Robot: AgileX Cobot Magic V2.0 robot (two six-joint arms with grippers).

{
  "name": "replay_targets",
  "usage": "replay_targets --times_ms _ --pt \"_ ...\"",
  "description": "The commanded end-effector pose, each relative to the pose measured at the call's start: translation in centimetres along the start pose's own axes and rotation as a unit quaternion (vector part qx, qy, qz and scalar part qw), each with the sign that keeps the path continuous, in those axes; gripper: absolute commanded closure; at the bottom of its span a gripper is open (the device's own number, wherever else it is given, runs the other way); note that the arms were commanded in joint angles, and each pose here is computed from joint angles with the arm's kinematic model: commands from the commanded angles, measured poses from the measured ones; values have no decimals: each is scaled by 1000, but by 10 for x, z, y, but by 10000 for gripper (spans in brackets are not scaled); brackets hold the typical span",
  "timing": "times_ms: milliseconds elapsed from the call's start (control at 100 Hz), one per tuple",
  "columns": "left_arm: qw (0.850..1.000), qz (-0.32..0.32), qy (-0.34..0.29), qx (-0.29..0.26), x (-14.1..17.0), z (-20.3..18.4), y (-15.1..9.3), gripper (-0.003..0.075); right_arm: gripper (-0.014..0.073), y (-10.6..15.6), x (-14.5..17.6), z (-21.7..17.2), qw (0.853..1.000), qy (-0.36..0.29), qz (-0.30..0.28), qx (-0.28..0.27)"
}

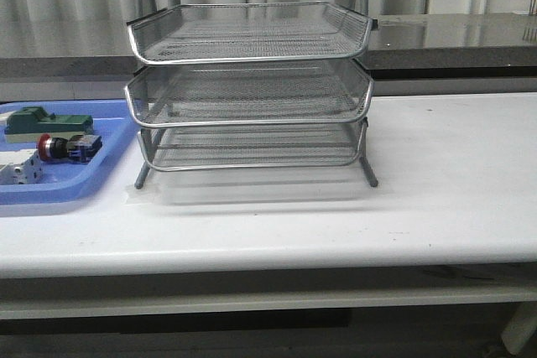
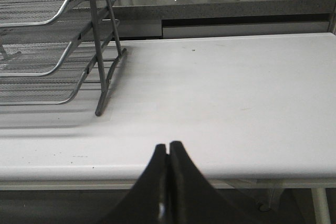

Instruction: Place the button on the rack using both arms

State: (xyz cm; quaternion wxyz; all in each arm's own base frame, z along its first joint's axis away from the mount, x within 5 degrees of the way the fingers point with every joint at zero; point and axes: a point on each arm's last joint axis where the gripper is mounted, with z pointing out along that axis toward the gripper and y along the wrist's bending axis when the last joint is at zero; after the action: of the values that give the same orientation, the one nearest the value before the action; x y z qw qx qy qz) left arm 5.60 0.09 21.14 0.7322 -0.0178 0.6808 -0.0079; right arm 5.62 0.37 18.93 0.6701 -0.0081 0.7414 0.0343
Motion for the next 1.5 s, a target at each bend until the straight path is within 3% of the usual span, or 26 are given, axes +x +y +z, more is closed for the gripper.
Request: replay_targets --times_ms 0,810,960,1180,1390,1490 --pt "999 -8 -33 1 7 -2 0 741 652 0 -14 -3 998 -59 -3 2" --pt "999 -8 -33 1 7 -2 0 741 652 0 -14 -3 998 -61 -3 2" --pt "999 -8 -33 1 7 -2 0 741 652 0 -18 -4 996 -85 -3 1" --pt "999 -8 -33 1 7 -2 0 741 652 1 -47 -12 990 -144 2 -1" --pt "999 -8 -33 1 7 -2 0 741 652 4 -89 -20 995 -101 15 -7" --pt "999 -8 -33 1 7 -2 0 741 652 7 -109 -19 998 -52 32 -15"
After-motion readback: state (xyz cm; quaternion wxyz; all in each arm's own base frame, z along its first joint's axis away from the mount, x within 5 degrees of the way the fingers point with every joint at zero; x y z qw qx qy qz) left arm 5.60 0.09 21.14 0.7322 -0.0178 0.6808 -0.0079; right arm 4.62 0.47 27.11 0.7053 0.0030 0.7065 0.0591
